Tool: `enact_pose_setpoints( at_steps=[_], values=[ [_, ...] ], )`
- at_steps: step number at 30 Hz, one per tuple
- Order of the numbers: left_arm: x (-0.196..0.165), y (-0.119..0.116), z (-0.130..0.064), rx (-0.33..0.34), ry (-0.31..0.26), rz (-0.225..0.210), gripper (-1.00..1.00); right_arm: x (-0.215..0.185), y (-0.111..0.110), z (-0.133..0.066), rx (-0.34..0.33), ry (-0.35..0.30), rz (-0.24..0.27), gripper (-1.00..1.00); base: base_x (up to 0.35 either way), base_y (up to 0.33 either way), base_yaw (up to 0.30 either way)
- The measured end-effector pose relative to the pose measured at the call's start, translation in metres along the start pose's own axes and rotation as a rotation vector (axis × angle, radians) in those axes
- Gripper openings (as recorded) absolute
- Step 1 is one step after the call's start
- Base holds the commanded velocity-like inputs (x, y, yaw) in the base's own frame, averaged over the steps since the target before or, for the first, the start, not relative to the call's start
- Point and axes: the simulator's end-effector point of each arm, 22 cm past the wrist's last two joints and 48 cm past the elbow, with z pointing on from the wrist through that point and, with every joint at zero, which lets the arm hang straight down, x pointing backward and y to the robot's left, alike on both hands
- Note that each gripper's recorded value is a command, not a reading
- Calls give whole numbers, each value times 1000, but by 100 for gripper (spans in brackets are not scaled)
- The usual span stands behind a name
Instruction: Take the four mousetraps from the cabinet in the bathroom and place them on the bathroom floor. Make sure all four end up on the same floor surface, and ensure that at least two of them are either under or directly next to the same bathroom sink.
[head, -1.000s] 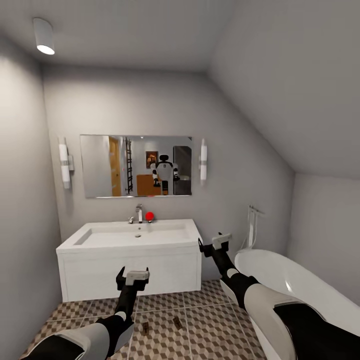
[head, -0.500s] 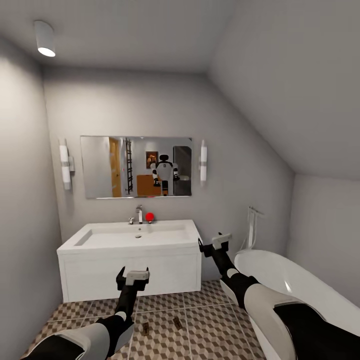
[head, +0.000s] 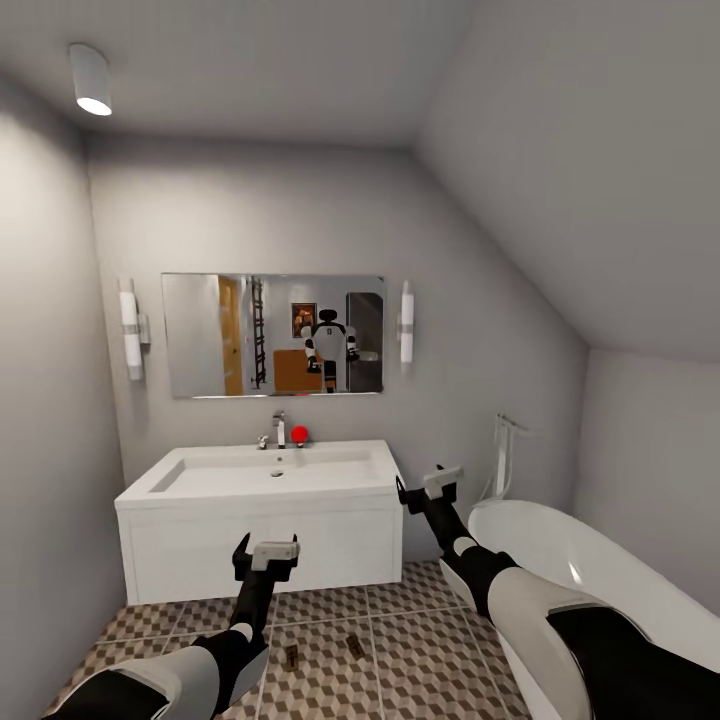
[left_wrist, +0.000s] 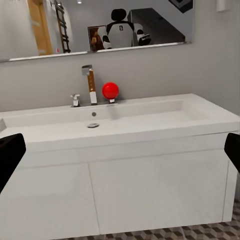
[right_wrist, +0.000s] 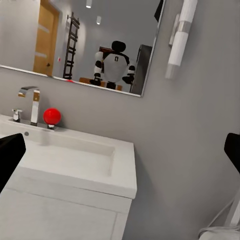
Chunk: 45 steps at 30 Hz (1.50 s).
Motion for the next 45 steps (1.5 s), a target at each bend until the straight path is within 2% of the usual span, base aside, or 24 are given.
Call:
enact_pose_setpoints(
  at_steps=[7,9,19,21,32,40,44,45],
  values=[
    [2,1,-2,0,-1,-1,100,3,0,-1,0,6,1,100,0,0,0],
    [14,1,-9,0,18,0,100,36,5,-19,-2,56,7,100,0,0,0],
    [61,10,-40,-6,96,15,100,94,13,-56,-6,146,17,100,0,0,0],
    [81,14,-54,-9,128,22,100,114,10,-70,-1,178,14,100,0,0,0],
    [130,24,-95,-9,216,41,100,170,-15,-113,35,274,7,100,0,0,0],
    [160,33,-122,-14,273,56,100,204,-26,-145,93,340,63,100,0,0,0],
    [181,50,-142,-25,316,80,100,221,-25,-162,115,372,93,100,0,0,0],
    [188,63,-148,-40,329,92,100,228,-23,-171,117,388,100,100,0,0,0]
  ],
)
